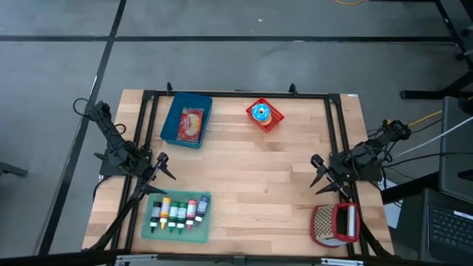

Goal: Pick & Place Food Item
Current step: Return to Home Position

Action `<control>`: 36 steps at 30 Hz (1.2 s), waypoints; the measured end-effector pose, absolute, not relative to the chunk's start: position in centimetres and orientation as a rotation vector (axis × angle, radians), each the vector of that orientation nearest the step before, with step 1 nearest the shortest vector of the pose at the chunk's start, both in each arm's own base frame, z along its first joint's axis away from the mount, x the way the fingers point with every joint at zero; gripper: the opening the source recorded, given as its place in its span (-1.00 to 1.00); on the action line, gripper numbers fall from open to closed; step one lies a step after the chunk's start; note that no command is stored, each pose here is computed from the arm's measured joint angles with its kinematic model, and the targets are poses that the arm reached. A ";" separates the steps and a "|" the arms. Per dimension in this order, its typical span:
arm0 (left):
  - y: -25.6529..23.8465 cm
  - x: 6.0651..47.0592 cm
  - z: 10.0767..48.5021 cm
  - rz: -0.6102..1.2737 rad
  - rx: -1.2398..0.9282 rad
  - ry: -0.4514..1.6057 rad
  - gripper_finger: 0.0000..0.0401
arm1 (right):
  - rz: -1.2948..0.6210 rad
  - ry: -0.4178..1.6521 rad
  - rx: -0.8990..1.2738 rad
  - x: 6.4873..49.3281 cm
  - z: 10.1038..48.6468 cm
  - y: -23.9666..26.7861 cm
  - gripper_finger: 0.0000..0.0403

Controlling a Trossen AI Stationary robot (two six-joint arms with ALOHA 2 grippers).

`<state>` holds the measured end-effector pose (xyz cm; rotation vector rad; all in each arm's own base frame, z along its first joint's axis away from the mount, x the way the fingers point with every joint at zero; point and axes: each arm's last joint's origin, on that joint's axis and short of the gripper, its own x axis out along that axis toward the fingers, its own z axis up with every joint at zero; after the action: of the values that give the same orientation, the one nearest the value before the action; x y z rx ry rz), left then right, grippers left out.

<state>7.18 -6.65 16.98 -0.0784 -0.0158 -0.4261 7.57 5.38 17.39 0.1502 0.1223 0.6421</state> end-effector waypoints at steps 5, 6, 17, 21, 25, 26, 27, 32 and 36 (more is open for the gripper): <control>-6.0 7.7 17.0 -0.346 -0.078 -0.019 0.33 | 0.588 0.114 0.155 7.9 17.4 4.8 -0.30; -5.9 7.8 17.0 -0.322 -0.078 -0.020 0.33 | 0.566 0.112 0.157 8.0 17.4 4.7 -0.30; -3.3 9.2 17.0 -0.026 -0.074 -0.032 0.33 | 0.325 0.092 0.167 8.9 17.4 2.6 -0.30; -2.1 9.5 17.0 0.103 -0.071 -0.036 0.33 | 0.273 0.087 0.169 9.0 17.4 2.1 -0.30; -0.7 9.7 17.0 0.249 -0.070 -0.046 0.33 | 0.246 0.084 0.170 9.1 17.4 1.9 -0.30; -0.4 9.7 17.1 0.279 -0.072 -0.054 0.33 | 0.245 0.085 0.170 9.1 17.4 1.9 -0.30; -0.1 9.6 17.2 0.308 -0.075 -0.067 0.33 | 0.245 0.084 0.170 9.1 17.4 1.9 -0.30; 0.7 9.4 17.8 0.406 -0.091 -0.137 0.33 | 0.244 0.084 0.170 9.1 17.4 1.9 -0.30; 0.9 9.4 17.7 0.429 -0.089 -0.131 0.33 | 0.244 0.084 0.170 9.1 17.4 1.9 -0.30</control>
<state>9.37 0.87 17.72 -0.0887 -0.1309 0.4293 9.08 1.88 17.43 0.1704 0.0836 0.2445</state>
